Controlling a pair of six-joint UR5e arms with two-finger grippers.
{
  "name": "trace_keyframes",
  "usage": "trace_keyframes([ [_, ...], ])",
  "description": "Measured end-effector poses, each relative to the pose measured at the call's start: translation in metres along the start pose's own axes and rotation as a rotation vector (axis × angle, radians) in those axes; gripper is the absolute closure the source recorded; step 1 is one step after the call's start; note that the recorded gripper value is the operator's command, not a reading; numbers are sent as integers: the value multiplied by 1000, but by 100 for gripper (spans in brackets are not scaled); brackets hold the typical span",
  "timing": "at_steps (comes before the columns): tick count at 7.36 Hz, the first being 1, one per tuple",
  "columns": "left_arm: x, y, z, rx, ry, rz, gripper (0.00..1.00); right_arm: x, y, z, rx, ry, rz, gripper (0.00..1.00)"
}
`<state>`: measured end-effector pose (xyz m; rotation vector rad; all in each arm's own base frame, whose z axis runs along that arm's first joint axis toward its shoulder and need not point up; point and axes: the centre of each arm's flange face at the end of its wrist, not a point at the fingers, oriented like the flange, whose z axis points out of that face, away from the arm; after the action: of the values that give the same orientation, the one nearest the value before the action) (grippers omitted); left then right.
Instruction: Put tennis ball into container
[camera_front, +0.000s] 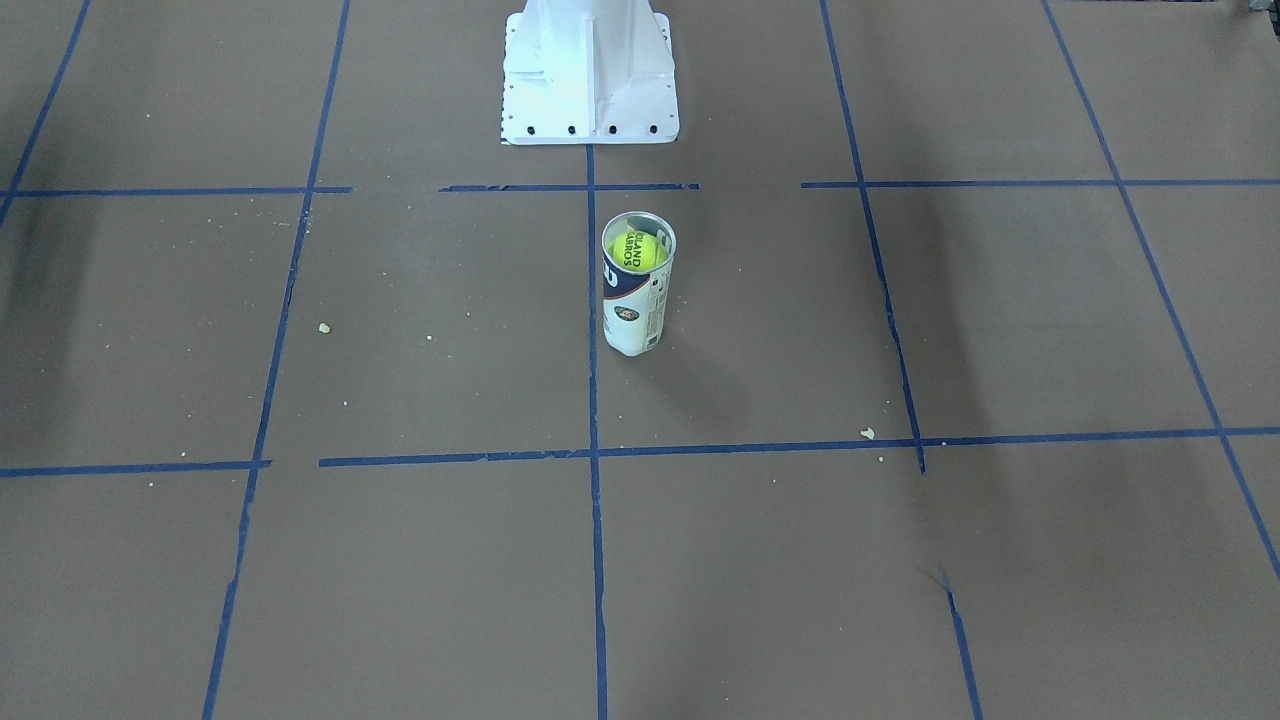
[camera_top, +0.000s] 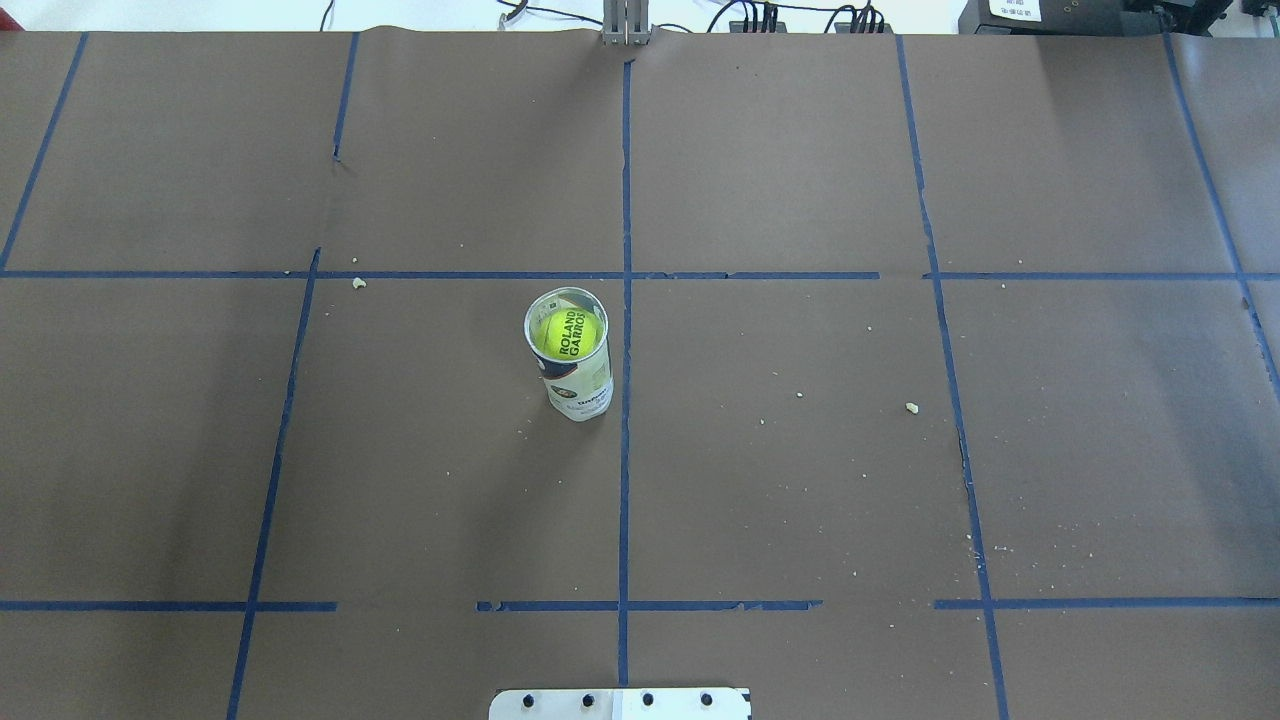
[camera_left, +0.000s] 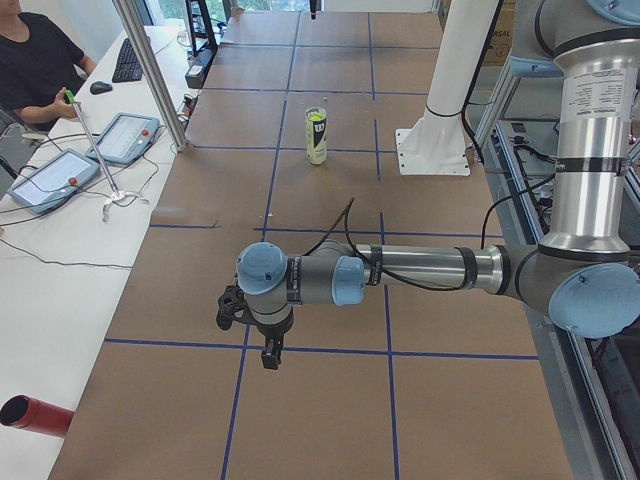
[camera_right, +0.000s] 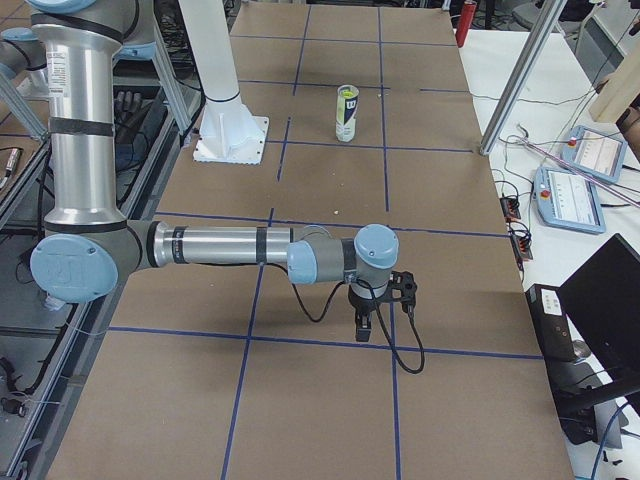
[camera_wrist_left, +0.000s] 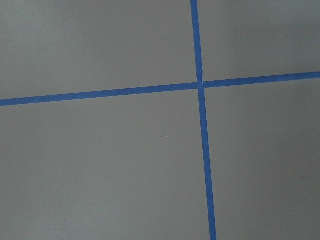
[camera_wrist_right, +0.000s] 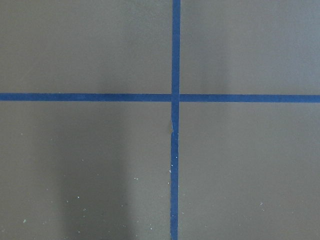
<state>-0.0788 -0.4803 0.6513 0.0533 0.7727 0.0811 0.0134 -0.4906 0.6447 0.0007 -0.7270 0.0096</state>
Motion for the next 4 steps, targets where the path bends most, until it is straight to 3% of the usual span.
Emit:
trace_keyframes([
  [4,1,-1,-1,1,0,0,0,0,0,0,0,0,0,0],
])
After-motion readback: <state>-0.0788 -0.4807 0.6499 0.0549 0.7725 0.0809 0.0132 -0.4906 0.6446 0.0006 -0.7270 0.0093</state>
